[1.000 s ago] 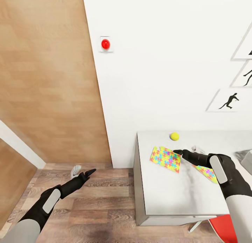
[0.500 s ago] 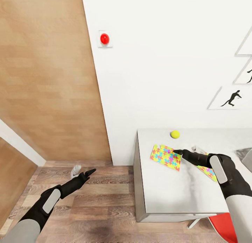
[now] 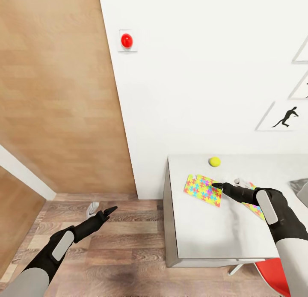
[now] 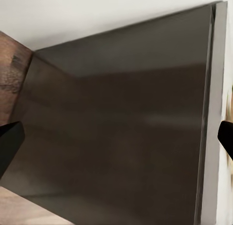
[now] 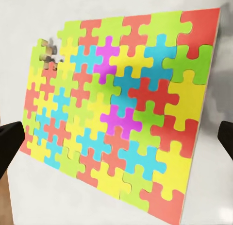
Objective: Put all the toys in the child's room - the three board games (two on the bed and one on the table), the two jigsaw puzzles on the table, and the tennis ball on the table - inside the toy box on the table in the child's room.
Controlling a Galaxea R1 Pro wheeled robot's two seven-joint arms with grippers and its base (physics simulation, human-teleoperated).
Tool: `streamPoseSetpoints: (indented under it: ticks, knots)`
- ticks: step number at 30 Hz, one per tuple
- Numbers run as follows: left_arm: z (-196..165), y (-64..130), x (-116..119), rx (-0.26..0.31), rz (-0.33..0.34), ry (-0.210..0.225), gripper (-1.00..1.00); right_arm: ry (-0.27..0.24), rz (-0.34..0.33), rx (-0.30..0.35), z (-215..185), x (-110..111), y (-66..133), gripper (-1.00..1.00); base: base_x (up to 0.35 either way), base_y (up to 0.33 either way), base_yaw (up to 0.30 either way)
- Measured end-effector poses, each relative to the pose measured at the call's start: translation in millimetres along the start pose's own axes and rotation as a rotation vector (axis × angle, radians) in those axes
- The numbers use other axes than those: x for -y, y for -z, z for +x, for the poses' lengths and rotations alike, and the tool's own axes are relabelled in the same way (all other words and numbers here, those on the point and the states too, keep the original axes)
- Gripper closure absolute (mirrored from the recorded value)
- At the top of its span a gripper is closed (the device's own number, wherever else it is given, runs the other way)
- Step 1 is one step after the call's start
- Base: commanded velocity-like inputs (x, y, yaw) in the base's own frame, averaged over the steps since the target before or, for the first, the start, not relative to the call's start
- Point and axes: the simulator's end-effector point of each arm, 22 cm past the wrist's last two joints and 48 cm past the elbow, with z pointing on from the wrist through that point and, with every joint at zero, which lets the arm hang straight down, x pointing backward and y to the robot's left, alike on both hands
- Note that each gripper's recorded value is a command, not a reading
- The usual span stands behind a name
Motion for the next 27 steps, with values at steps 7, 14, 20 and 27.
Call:
streamPoseSetpoints:
  ticks: [7,14,20,27]
  knots:
    - [1.8,-0.8,-3.0,-0.003,-0.004,0.004,-1.0,-0.002,0.002,-0.005,2.2,2.1,-2.4,-1.0,0.0,0.0,0.006]
    - [2.5,-1.1,-4.0,-0.004,-0.005,0.005,-1.0,-0.003,0.003,-0.007,3.0,2.6,-3.2,-1.0,0.0,0.0,0.002]
    - [2.7,-1.2,-4.3,-0.005,-0.006,0.005,-1.0,-0.003,0.003,-0.007,3.3,2.8,-3.5,-1.0,0.0,0.0,0.0]
    - [2.8,-1.2,-4.5,-0.005,-0.006,0.005,-1.0,-0.003,0.003,-0.008,3.6,2.8,-3.7,-1.0,0.0,0.0,0.0]
